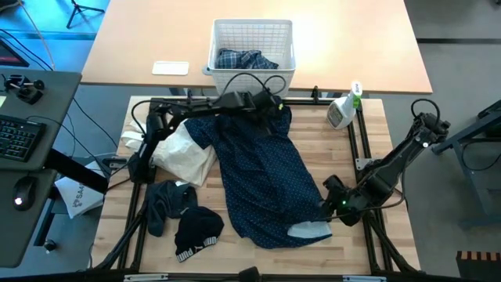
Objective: Fold laundry
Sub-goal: Fold the navy blue polo shirt
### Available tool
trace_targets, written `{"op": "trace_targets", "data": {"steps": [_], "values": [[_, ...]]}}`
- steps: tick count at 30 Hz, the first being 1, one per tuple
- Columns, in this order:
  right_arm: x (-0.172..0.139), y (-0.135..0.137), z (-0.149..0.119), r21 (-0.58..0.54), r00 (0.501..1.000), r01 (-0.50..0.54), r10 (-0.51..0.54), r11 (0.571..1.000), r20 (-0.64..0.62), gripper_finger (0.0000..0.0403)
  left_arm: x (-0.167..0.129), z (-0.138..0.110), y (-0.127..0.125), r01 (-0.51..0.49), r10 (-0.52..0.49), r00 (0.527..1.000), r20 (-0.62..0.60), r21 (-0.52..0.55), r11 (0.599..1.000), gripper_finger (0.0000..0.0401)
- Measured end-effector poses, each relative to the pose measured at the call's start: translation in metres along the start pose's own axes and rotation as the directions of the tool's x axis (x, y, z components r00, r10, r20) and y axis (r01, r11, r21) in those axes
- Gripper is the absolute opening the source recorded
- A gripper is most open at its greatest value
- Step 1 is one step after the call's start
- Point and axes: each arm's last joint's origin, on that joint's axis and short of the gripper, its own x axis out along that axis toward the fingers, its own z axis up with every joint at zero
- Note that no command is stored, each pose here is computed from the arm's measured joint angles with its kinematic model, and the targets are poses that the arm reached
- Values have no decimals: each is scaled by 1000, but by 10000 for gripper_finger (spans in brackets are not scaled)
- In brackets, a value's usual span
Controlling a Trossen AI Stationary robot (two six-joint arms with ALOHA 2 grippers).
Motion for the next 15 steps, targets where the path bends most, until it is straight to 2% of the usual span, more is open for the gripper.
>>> {"op": "trace_targets", "data": {"steps": [15], "values": [[0,1,-2,2,999,0,0,1000,-50,206,-2,2,-1,24,-23,1000,6,-19,1000,172]]}}
